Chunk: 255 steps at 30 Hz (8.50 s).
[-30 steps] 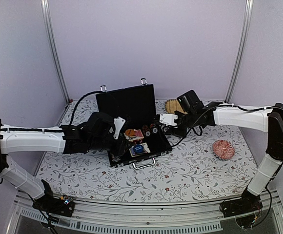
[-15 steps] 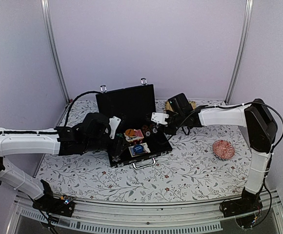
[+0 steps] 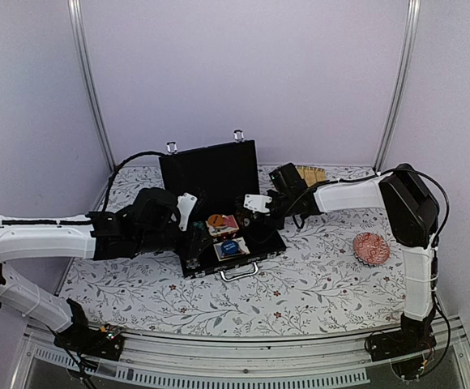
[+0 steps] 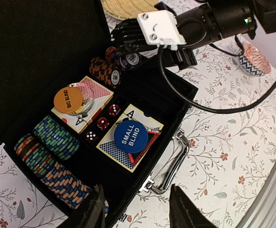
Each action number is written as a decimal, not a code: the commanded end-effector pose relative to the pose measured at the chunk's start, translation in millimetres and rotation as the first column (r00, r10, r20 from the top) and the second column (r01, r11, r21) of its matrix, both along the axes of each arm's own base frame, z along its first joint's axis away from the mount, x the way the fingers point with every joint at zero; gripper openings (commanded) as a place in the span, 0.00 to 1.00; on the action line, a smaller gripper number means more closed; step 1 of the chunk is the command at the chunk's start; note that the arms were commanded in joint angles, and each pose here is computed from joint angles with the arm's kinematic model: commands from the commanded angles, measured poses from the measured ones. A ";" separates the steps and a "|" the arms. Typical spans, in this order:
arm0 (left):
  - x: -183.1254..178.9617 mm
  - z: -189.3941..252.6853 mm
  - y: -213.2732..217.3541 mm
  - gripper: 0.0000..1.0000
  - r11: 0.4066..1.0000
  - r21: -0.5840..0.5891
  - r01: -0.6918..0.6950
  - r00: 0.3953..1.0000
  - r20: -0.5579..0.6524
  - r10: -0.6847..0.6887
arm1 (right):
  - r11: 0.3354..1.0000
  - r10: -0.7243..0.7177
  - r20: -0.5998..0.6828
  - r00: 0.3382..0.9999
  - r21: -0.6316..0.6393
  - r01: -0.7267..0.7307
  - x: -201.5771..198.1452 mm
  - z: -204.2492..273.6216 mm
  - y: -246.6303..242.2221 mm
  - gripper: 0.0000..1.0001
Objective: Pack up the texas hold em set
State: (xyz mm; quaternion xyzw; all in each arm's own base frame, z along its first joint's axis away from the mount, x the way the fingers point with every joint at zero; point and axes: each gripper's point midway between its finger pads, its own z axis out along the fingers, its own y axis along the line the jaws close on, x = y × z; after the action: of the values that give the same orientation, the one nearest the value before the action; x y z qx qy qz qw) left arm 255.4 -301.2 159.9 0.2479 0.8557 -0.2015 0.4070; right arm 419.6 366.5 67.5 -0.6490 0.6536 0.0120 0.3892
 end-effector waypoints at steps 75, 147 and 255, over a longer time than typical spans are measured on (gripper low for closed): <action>7.7 2.9 18.3 0.47 0.998 -0.032 -0.062 0.998 0.019 0.062 | 0.997 0.002 -0.187 0.982 -0.081 -0.017 -0.2 -33.9 -0.6 0.05; 289.1 14.8 170.1 0.50 0.706 -0.584 -0.399 0.871 -0.482 0.093 | 0.957 -0.131 -0.411 0.902 0.185 0.223 -80.4 71.3 -107.7 0.48; -27.0 -22.5 26.0 0.00 0.979 -0.087 0.182 0.964 -0.182 -0.195 | 0.924 0.206 -0.747 0.632 0.361 0.126 -99.8 61.5 -27.7 0.53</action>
State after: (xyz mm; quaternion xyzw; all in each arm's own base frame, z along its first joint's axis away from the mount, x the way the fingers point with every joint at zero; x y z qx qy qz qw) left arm 261.3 -257.3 140.5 0.2669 0.8727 -0.2329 0.3361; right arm 335.2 316.7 148.5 -0.4934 0.7350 0.4109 0.2182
